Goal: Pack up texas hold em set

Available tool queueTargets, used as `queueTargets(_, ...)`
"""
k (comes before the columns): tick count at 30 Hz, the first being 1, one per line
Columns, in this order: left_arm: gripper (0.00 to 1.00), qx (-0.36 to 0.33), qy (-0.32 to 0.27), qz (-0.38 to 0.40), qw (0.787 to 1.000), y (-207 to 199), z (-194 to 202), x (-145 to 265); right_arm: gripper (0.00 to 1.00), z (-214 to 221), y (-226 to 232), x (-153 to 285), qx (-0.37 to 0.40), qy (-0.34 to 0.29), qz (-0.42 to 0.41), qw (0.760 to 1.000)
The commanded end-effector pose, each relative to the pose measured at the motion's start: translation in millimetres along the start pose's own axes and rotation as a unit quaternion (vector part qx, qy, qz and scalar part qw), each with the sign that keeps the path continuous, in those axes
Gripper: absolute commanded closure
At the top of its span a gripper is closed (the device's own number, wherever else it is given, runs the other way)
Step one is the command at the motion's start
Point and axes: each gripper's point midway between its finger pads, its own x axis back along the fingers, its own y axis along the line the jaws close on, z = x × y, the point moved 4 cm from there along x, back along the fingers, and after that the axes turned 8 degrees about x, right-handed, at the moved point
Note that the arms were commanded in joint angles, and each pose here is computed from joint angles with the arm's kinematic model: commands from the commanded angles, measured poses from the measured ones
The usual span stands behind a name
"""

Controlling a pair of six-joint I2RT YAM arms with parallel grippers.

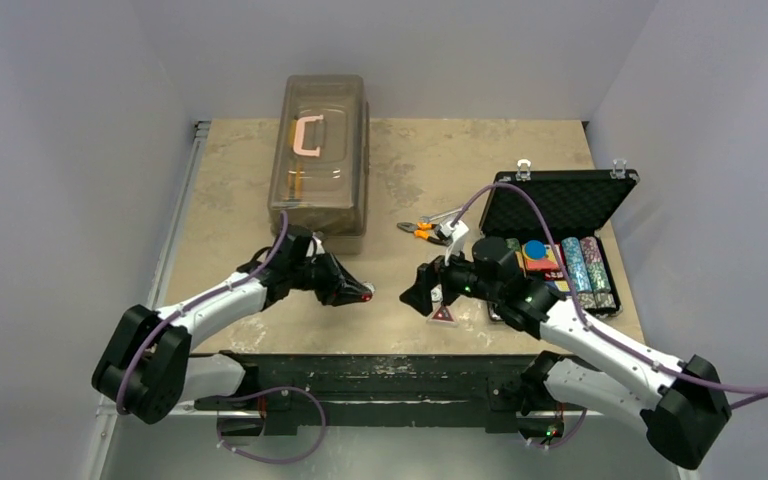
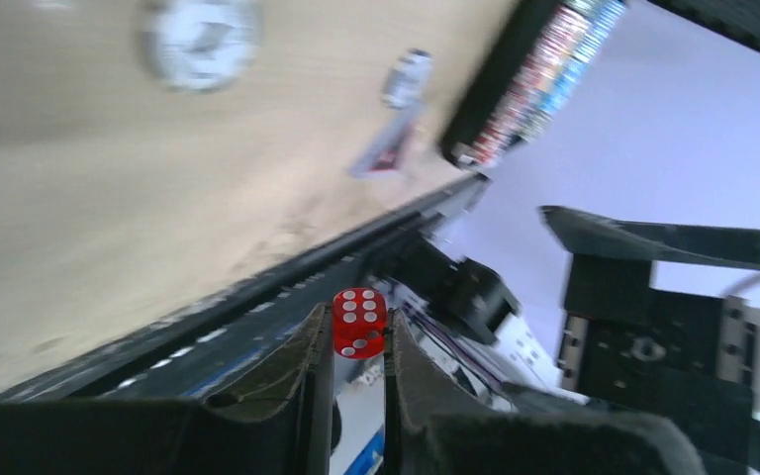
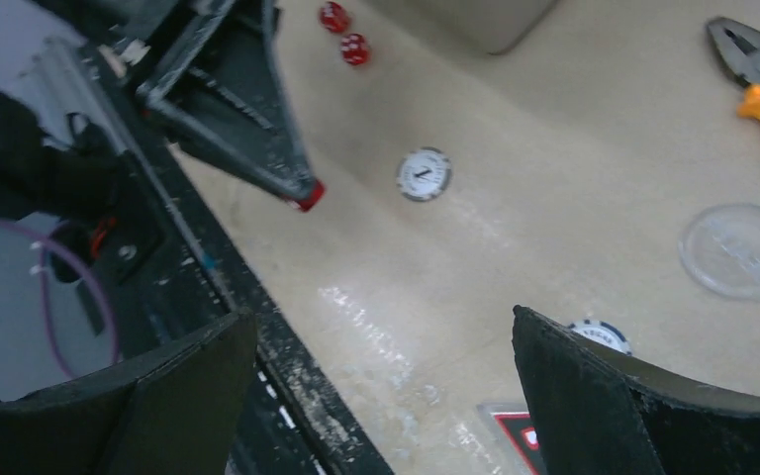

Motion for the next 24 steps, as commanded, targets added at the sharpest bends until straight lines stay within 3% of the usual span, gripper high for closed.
queueTargets(1,1.0,-0.119,0.061,0.193,0.972,-95.7,25.9,29.3,0.01,-31.4,37.4,25.7,0.057,-0.068,-0.115,0.989)
queueTargets(6,1.0,-0.118,0.068,0.204,0.97,-97.0,42.2,45.8,0.03,-44.2,47.1,31.2,0.067,-0.104,-0.143,0.982)
queueTargets(10,1.0,-0.116,0.083,0.219,0.965,-97.5,54.1,60.5,0.14,-50.9,65.8,19.0,0.056,-0.084,-0.214,0.972)
queueTargets(13,1.0,-0.126,0.079,0.226,0.963,-97.6,60.4,71.4,0.17,-62.6,77.7,16.2,0.045,-0.104,-0.246,0.963)
queueTargets(18,1.0,-0.14,0.085,0.238,0.957,-98.1,68.7,82.8,0.31,-75.6,87.2,21.8,0.036,-0.143,-0.277,0.949)
queueTargets(24,1.0,-0.159,0.113,0.26,0.946,-104.6,79.0,93.4,0.39,-86.1,90.9,18.1,0.041,-0.15,-0.289,0.944)
